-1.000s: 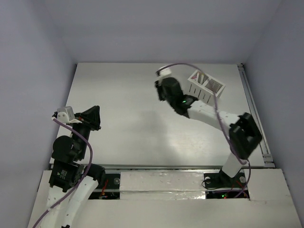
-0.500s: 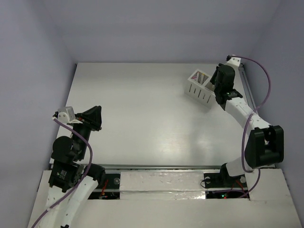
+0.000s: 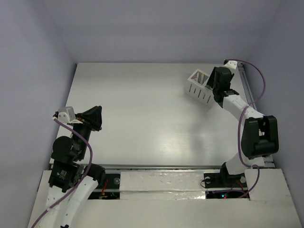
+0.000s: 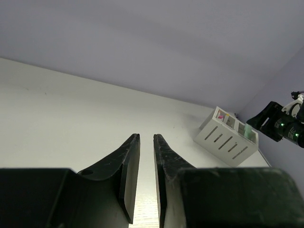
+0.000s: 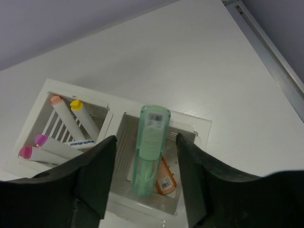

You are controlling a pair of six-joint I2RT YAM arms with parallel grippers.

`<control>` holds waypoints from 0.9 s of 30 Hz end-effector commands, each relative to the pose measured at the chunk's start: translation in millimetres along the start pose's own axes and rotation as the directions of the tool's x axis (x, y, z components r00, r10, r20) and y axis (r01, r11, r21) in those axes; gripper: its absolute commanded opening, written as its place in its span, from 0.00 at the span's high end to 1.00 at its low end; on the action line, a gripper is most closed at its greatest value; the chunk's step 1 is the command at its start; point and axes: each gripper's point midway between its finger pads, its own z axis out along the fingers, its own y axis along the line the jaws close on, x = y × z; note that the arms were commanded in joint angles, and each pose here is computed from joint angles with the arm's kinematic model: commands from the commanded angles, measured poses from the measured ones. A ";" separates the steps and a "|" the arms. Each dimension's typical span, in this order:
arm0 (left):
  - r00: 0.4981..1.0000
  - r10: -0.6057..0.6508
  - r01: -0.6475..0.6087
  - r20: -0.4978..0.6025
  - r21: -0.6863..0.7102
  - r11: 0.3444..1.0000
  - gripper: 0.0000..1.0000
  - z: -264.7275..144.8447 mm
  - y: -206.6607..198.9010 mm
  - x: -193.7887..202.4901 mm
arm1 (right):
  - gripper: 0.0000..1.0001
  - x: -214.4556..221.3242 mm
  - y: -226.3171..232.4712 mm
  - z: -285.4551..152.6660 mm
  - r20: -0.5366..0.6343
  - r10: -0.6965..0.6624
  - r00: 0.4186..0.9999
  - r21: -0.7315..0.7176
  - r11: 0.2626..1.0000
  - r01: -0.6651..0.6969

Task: Sort the stationery into containers
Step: Place the stationery in the storage box, then reset both arms

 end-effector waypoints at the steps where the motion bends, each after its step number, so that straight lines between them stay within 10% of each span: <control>1: 0.998 -0.004 0.002 0.059 0.039 0.999 0.85 -1.3 -8.9 -15.9 | 0.35 -35.1 3.8 -16.1 0.096 0.073 0.993 -0.033 0.997 -0.070; 8: 0.998 -0.004 0.002 0.059 0.039 0.999 0.84 -0.9 -8.9 -15.9 | 0.26 -66.1 11.4 -46.7 0.143 0.140 0.980 -0.130 0.984 -0.122; 13: 0.998 -0.003 0.000 0.060 0.041 0.999 0.80 -0.9 -9.3 -16.2 | 1.00 -87.4 47.3 -101.9 0.143 0.244 0.959 -0.380 0.908 -0.174; 19: 0.999 0.001 -0.006 0.050 0.099 0.995 0.54 -0.4 -19.6 -14.2 | 1.00 -111.8 73.6 -211.2 0.160 0.363 0.918 -0.714 0.685 -0.147; 22: 0.999 -0.003 -0.002 0.043 0.107 0.994 0.41 1.4 -21.5 -12.9 | 0.93 -120.5 56.2 -255.3 0.180 0.414 0.893 -0.760 0.635 -0.141; 27: 0.999 0.004 -0.008 0.042 0.109 0.994 0.36 5.3 -20.3 -11.3 | 0.28 -136.3 18.3 -310.9 0.235 0.506 0.830 -0.778 0.610 -0.152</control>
